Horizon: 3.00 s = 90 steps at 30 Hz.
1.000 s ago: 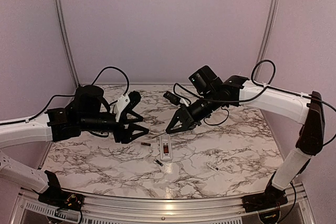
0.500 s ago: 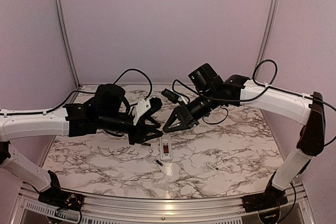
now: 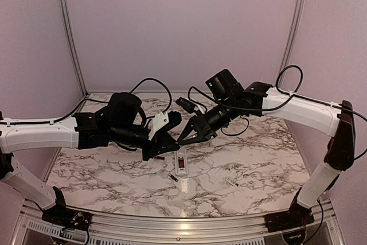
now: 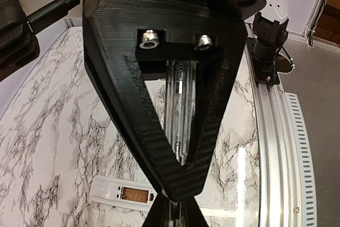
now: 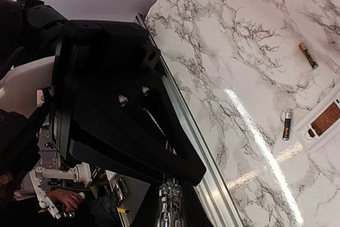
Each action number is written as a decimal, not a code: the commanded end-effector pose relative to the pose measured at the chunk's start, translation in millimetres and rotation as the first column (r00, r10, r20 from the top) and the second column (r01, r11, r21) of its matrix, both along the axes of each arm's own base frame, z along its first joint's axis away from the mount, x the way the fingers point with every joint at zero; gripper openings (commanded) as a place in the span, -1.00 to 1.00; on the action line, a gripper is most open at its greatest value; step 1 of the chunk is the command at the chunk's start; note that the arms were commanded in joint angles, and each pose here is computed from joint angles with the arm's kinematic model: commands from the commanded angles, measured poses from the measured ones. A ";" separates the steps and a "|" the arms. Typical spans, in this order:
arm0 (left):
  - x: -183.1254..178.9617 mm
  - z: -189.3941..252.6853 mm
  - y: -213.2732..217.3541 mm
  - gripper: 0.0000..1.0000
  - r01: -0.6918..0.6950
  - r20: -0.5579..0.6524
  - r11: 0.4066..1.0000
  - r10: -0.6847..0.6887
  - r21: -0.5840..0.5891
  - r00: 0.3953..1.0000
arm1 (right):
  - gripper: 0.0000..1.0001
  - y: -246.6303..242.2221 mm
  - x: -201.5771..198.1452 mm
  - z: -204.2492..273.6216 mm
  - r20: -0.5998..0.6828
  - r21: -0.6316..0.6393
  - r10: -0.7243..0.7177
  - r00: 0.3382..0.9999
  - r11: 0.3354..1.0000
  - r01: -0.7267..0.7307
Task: Unload the batteries from the remote control
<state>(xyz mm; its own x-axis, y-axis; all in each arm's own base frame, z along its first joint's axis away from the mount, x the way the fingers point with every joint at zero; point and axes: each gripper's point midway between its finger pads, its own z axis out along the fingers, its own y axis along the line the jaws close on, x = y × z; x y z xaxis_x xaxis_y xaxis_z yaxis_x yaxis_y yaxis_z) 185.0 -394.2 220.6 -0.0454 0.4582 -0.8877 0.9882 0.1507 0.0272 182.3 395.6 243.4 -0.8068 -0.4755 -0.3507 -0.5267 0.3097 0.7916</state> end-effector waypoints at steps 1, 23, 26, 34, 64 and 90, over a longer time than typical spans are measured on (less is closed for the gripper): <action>-4.3 6.5 -1.8 -1.00 0.002 -0.011 1.000 -0.002 0.003 1.000 | -1.00 8.2 3.4 26.5 0.063 0.066 -0.010 0.998 0.998 0.006; 4.0 -5.6 59.6 -1.00 -0.332 -0.127 0.943 0.328 -0.013 0.936 | 0.64 -19.9 64.5 44.3 0.279 -0.015 -0.265 0.923 0.960 0.280; 11.4 -9.6 74.6 -1.00 -0.411 -0.117 0.911 0.407 -0.015 0.906 | 0.74 -28.5 72.5 43.3 0.291 -0.025 -0.292 0.911 0.950 0.313; 31.9 -22.0 115.2 -1.00 -0.581 -0.132 0.814 0.575 -0.004 0.807 | 0.97 -46.6 84.9 42.0 0.300 -0.036 -0.344 0.890 0.928 0.371; 97.5 -140.1 217.3 -1.00 -0.861 -0.194 0.371 0.927 0.347 0.321 | 0.97 -57.9 81.8 24.5 0.285 -0.096 -0.350 0.892 0.916 0.390; 94.2 -199.9 227.1 -1.00 -0.802 -0.169 0.302 0.953 0.516 0.250 | 0.96 -59.3 81.0 16.9 0.279 -0.109 -0.351 0.894 0.913 0.393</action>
<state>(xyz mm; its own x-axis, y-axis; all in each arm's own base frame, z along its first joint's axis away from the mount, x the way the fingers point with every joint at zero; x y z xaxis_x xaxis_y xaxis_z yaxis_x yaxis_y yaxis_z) 281.3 -169.3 29.5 -0.8443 0.0940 -0.5275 0.1519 0.9861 -0.0675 262.0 342.6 254.0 -0.8359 -0.2411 -0.4930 -0.5238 0.6188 0.5855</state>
